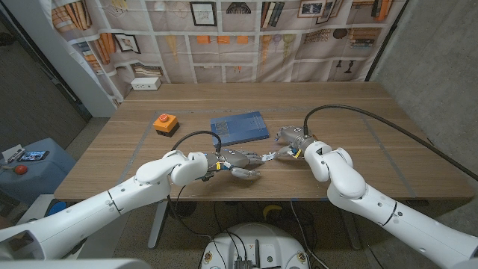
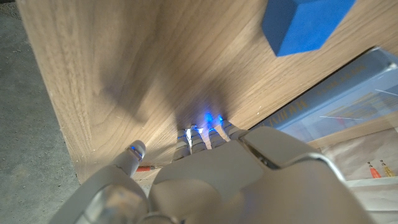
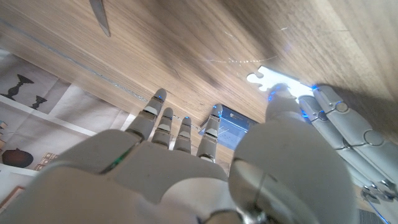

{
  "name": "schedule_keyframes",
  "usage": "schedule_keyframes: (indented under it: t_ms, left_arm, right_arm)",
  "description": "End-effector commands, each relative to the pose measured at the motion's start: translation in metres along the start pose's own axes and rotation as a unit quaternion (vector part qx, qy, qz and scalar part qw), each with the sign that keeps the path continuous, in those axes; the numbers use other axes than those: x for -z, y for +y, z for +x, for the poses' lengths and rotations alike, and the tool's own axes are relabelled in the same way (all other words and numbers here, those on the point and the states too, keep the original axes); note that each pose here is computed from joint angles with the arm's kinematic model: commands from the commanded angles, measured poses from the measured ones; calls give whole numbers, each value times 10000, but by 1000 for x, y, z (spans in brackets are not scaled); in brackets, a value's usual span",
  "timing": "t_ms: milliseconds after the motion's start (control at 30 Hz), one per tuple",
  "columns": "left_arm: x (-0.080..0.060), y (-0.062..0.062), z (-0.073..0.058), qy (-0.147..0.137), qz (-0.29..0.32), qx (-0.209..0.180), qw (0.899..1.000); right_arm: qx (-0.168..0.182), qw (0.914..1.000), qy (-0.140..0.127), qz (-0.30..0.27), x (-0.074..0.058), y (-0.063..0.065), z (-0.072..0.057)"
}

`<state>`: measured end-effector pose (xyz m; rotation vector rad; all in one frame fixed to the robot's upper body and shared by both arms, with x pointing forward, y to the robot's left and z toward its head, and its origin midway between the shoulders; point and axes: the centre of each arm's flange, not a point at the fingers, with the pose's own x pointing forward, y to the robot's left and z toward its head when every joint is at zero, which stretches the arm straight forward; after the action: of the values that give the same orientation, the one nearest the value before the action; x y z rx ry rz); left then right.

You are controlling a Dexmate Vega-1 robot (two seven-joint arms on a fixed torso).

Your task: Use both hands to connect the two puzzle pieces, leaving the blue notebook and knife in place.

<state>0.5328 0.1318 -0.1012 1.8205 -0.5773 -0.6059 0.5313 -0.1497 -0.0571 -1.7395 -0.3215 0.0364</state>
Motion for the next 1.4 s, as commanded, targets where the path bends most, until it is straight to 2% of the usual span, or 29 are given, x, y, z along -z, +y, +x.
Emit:
schedule_keyframes:
  t_ms: [33, 733, 1000, 1400]
  left_arm:
    - [0, 4, 3, -34, 65, -36, 10000]
    - [1, 6, 6, -36, 100, -11, 9999]
    - [2, 6, 5, -22, 105, -16, 9999]
    - [3, 6, 5, -15, 97, -22, 9999]
  right_arm:
    - [227, 9992, 51, 317, 10, 2, -3]
    - [460, 9949, 119, 890, 25, 17, -6]
    - [521, 9936, 93, 1001, 27, 23, -7]
    - [900, 9890, 49, 1170, 29, 38, -9]
